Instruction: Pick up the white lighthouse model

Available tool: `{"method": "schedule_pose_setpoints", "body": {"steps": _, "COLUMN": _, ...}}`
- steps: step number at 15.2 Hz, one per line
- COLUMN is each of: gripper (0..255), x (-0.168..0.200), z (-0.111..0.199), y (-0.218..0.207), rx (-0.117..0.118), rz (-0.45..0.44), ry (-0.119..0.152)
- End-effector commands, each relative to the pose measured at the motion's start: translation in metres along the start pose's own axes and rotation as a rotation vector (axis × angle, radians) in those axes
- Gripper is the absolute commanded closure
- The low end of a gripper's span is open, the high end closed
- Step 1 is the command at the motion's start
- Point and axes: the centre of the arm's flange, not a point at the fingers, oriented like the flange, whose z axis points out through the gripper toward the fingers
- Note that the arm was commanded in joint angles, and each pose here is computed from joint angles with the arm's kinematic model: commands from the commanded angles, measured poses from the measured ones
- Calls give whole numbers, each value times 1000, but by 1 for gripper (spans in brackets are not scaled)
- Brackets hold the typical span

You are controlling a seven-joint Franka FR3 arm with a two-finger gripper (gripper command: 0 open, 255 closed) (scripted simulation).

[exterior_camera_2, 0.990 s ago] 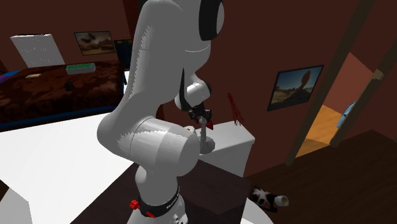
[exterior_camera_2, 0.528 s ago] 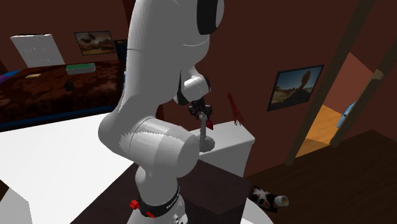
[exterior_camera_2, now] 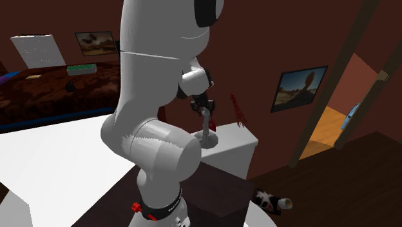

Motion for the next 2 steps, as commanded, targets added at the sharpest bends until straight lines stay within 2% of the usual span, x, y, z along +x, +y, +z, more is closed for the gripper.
{"method": "schedule_pose_setpoints", "body": {"steps": 1, "gripper": 255, "x": 1, "z": -6, "y": 1, "rx": 0, "rz": 0, "ry": 0}}
{"method": "schedule_pose_setpoints", "body": {"steps": 2, "gripper": 255, "x": 1, "z": -6, "y": 1, "rx": 0, "rz": 0, "ry": 0}}
